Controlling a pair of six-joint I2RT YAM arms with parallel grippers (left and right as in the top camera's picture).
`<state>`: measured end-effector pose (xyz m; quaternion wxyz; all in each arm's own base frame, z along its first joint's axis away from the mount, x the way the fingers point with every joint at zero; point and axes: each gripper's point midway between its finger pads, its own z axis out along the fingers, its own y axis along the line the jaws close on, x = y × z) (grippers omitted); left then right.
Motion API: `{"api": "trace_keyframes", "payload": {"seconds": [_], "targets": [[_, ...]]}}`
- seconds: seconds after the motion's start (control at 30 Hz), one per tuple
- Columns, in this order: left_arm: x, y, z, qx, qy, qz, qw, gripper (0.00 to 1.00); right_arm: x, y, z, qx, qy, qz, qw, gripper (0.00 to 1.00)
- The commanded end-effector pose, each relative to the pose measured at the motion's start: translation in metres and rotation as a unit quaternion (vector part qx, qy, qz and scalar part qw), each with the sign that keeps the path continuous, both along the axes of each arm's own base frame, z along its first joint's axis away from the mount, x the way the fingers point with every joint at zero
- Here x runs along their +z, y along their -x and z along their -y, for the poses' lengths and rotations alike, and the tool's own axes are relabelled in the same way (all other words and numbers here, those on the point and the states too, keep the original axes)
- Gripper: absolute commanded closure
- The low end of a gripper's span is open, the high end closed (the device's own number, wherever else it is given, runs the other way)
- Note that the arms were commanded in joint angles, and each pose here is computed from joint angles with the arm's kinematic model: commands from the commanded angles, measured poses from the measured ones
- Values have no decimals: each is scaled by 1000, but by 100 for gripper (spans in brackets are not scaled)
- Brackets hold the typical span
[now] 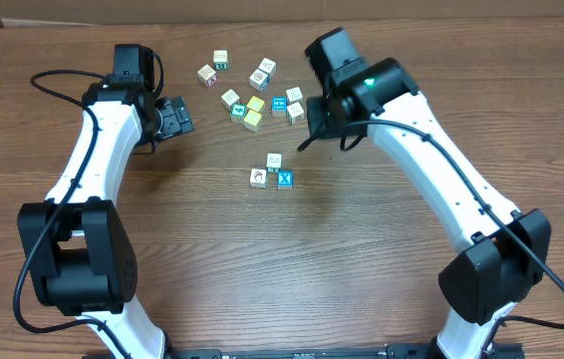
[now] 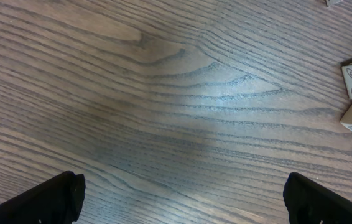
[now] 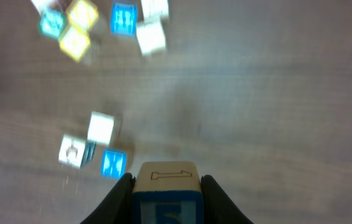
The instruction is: Form a circle
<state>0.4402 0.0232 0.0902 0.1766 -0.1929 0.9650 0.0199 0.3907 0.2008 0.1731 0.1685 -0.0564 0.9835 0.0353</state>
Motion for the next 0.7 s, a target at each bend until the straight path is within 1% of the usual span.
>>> {"api": "trace_keyframes", "payload": {"seconds": [0.0, 0.2, 0.43, 0.67], "targets": [[2, -3, 1, -2, -6, 3, 1000, 0, -3, 18, -11, -35, -26, -34, 998, 75], [2, -3, 1, -2, -6, 3, 1000, 1, -23, 54, -31, -18, -44, -102, 994, 75], [2, -3, 1, -2, -6, 3, 1000, 0, -51, 85, -31, -10, -11, -151, 988, 75], [2, -3, 1, -2, -6, 3, 1000, 0, -58, 103, -30, -17, -1, -180, 983, 72]]}}
